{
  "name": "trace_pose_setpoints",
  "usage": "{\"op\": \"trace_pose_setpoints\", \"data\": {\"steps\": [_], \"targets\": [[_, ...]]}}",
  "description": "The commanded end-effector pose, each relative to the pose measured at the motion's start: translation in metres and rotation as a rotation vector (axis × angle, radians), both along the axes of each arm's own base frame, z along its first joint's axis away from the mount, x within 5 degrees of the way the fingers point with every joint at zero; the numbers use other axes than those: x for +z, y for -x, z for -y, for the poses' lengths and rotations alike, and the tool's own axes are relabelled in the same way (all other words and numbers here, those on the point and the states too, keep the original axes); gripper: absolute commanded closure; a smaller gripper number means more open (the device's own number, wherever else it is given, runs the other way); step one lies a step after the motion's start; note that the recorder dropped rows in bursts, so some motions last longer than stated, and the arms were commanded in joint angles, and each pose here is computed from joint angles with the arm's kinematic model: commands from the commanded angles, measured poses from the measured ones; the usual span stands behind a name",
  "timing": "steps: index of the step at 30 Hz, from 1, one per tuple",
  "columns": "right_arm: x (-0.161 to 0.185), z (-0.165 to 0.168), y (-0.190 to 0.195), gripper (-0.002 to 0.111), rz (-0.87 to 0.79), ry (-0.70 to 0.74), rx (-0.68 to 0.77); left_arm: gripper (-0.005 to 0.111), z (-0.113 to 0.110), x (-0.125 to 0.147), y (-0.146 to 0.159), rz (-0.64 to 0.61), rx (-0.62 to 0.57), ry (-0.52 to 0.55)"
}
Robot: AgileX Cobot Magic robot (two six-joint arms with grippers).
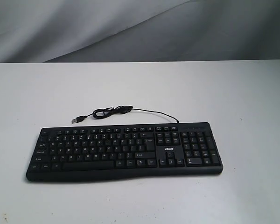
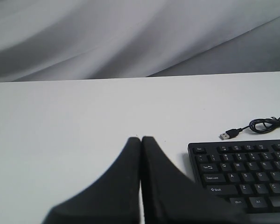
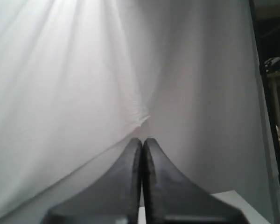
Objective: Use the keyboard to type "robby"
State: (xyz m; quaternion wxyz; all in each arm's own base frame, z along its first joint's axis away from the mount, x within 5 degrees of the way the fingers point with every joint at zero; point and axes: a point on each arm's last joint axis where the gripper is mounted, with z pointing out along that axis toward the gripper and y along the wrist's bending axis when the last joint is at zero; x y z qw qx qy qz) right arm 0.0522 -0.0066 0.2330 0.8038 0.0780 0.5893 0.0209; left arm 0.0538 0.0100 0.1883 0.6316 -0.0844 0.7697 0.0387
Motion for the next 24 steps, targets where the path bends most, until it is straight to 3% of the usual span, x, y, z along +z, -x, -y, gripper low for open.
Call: {"op": "trace_pose_setpoints", "data": {"steps": [1, 3, 4, 7, 11, 13, 15, 16, 19, 22, 24], "targets": [[0.007, 0.002, 0.003, 0.108, 0.102, -0.030, -0.011, 0.106, 0.000, -0.001, 0.000, 0.005, 0.002, 0.011], [0.015, 0.003, 0.007, 0.108, 0.216, -0.147, 0.027, 0.106, 0.000, -0.001, 0.000, 0.005, 0.002, 0.011], [0.023, 0.002, 0.012, 0.108, 0.325, -0.272, 0.099, 0.106, 0.000, -0.001, 0.000, 0.005, 0.002, 0.011], [0.056, -0.007, 0.011, 0.108, 0.317, -0.196, 0.179, 0.106, 0.000, -0.001, 0.000, 0.005, 0.002, 0.011], [0.142, -0.008, -0.034, 0.108, 0.155, -0.118, 0.180, 0.106, 0.000, -0.001, 0.000, 0.005, 0.002, 0.011], [0.199, 0.001, -0.086, 0.108, -0.008, -0.040, 0.078, 0.106, 0.000, -0.001, 0.000, 0.005, 0.002, 0.011], [0.235, 0.013, -0.122, 0.108, -0.141, 0.042, -0.048, 0.106, 0.000, -0.001, 0.000, 0.005, 0.002, 0.011], [0.249, 0.018, -0.135, 0.108, -0.188, 0.103, -0.106, 0.106, 0.000, -0.001, 0.000, 0.005, 0.002, 0.011], [0.281, 0.046, -0.182, 0.108, -0.532, 0.326, -0.390, 0.106, 0.000, -0.001, 0.000, 0.005, 0.002, 0.011], [0.271, 0.062, -0.229, 0.108, -0.826, 0.335, -0.485, 0.106, 0.000, -0.001, 0.000, 0.005, 0.002, 0.011], [0.253, 0.057, -0.258, 0.108, -0.946, 0.360, -0.373, 0.106, 0.000, -0.001, 0.000, 0.005, 0.002, 0.011]]}}
